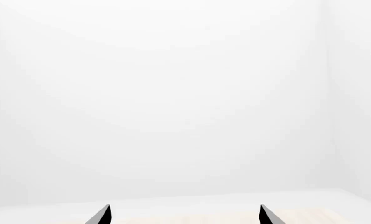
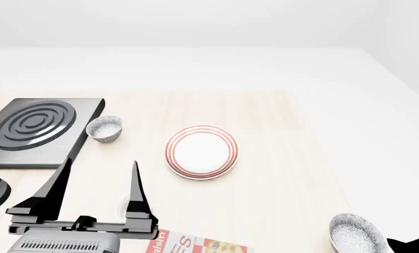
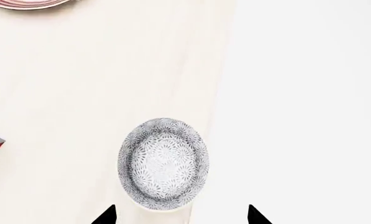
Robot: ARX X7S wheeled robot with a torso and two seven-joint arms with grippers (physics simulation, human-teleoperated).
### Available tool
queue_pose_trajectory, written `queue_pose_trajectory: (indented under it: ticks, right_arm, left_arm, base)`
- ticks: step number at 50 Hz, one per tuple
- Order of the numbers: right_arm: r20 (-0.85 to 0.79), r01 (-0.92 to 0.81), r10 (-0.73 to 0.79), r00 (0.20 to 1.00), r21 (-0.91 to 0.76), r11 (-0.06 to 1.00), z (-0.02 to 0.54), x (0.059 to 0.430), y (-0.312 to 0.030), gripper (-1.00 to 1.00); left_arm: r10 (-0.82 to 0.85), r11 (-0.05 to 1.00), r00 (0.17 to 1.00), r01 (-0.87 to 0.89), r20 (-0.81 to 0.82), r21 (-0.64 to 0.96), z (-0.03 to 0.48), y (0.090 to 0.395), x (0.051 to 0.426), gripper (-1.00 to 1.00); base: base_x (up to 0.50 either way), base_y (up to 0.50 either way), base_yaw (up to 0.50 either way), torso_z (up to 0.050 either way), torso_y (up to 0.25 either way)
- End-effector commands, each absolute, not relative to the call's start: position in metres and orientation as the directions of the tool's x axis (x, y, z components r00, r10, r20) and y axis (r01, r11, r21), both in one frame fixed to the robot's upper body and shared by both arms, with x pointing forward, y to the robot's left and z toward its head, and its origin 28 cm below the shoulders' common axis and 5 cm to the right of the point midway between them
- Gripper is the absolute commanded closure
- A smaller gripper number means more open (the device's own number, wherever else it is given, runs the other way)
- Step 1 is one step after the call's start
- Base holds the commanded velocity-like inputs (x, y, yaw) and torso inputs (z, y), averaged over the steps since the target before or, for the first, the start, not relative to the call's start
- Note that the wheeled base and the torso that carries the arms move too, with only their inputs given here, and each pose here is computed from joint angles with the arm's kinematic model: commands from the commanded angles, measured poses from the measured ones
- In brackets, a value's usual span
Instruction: Pick the akita bowl next to the cookies box and place it on the plate.
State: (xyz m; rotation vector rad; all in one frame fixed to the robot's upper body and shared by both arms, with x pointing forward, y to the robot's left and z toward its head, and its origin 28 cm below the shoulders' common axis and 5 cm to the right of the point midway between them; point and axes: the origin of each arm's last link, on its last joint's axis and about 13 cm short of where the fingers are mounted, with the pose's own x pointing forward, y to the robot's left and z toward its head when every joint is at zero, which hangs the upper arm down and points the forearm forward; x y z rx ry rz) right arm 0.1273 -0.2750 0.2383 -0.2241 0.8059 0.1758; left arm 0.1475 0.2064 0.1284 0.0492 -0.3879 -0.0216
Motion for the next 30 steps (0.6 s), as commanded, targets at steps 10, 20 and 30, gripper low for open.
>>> queue_pose_trajectory:
  ticks: [10,20,30]
  right_arm:
    - [-0.758,-0.138,-0.009,0.653,-0.131,0.982,0.233,0.136,-0.298,-1.0]
    - [-0.739,-0.113,-0.014,0.674,-0.121,0.986,0.226,0.144,-0.303,-1.0]
    - [-0.727,-0.073,-0.026,0.686,-0.105,0.992,0.205,0.154,-0.309,-1.0]
  left_arm:
    - [-0.034,0.998,0.926,0.014,0.376,0.056,0.127,0.206,0.148,-1.0]
    - [-0.035,0.998,0.926,0.016,0.375,0.055,0.127,0.205,0.148,-1.0]
    - [-0.039,0.998,0.927,0.019,0.373,0.058,0.126,0.205,0.148,-1.0]
  base:
    - [0.0,0.0,0.0,0.0,0.0]
    - [0.0,0.0,0.0,0.0,0.0]
    - [0.0,0.0,0.0,0.0,0.0]
